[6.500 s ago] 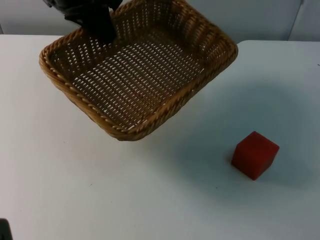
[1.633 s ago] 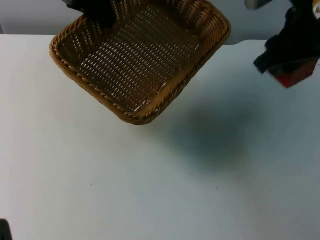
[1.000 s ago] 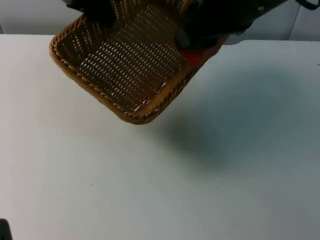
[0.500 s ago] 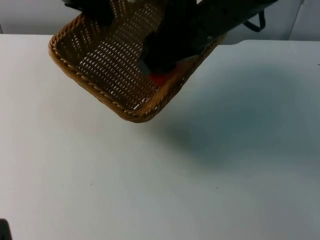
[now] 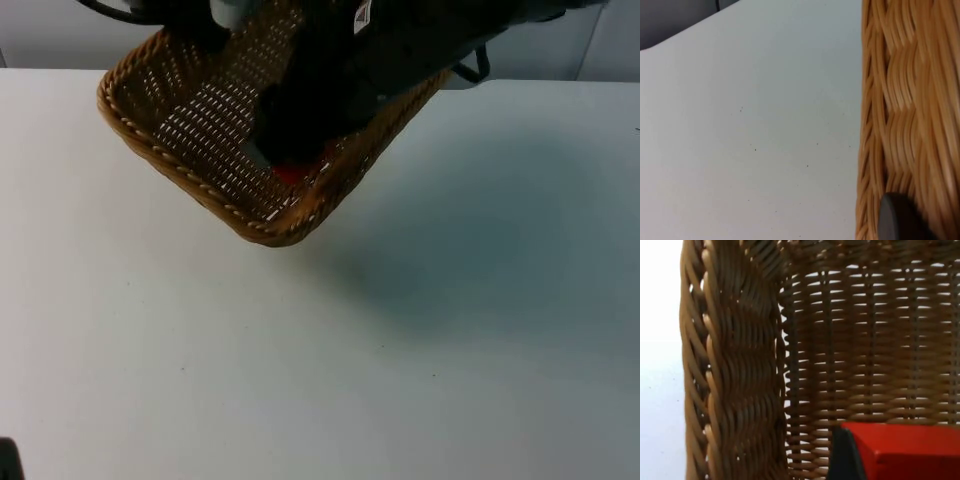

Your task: Pick up the basket with the left hand and place the cube into the basket with the right hand.

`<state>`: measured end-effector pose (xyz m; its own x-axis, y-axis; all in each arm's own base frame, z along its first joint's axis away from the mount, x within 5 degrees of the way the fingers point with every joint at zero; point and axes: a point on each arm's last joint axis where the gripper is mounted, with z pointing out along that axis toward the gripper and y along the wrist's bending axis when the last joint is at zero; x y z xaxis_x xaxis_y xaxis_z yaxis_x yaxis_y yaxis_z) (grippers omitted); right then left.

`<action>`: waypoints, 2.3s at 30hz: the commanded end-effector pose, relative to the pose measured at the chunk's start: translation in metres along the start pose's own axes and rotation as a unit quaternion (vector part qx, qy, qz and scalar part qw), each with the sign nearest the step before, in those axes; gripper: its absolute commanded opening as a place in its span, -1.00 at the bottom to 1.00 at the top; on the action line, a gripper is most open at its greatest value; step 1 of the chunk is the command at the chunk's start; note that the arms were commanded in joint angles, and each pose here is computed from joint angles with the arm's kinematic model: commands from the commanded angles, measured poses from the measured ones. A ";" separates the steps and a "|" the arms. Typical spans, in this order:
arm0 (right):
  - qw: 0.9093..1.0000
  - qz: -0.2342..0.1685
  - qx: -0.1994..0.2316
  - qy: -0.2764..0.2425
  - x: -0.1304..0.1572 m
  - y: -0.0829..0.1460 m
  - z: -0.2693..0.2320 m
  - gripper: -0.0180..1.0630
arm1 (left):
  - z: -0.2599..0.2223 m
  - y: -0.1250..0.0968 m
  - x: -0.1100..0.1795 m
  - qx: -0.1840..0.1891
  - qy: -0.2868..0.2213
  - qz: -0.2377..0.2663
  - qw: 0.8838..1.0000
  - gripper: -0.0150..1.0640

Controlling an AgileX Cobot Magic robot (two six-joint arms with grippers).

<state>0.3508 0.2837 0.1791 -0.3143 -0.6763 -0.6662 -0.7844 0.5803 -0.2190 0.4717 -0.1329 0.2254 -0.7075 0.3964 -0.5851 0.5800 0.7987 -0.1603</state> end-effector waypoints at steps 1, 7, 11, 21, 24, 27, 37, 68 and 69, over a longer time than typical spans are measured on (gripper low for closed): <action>1.000 -0.003 0.003 -0.015 -0.005 0.001 0.002 -0.97 | -0.008 -0.006 -0.007 0.005 -0.018 -0.004 1.000 -0.97; 1.000 -0.006 0.006 -0.018 -0.001 0.002 0.010 -0.96 | -0.008 -0.006 -0.007 0.005 -0.018 -0.004 1.000 -0.97; 0.999 -0.007 0.012 -0.030 -0.004 0.001 0.010 -0.70 | -0.008 -0.006 -0.007 0.005 -0.018 -0.004 1.000 -0.97; 0.999 -0.028 0.013 -0.031 -0.007 0.000 0.008 0.78 | -0.008 -0.006 -0.007 0.005 -0.018 -0.004 1.000 -0.97; 0.998 -0.047 0.018 -0.034 -0.021 -0.005 -0.001 0.95 | -0.008 -0.006 -0.007 0.005 -0.018 -0.004 1.000 -0.97; 0.997 -0.060 0.025 -0.041 -0.034 -0.010 -0.012 0.94 | -0.008 -0.006 -0.007 0.005 -0.018 -0.004 1.000 -0.97; 0.995 -0.079 0.058 -0.006 -0.052 -0.029 -0.071 -0.56 | -0.008 -0.006 -0.007 0.006 -0.019 -0.004 1.000 -0.97; 0.910 0.307 0.214 0.179 0.138 -0.089 -0.240 -0.97 | -0.008 -0.006 -0.007 0.006 -0.019 -0.004 1.000 -0.97; 0.905 0.318 0.224 0.171 0.143 -0.088 -0.251 -0.97 | -0.008 -0.006 -0.007 0.006 -0.019 -0.004 1.000 -0.97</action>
<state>0.2432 0.0256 0.2808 -0.8378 -0.2165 -0.5013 -0.1355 0.9718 -0.1932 0.4716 -0.1328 0.2252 -0.7060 0.4012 -0.5836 0.5825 0.7976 -0.1563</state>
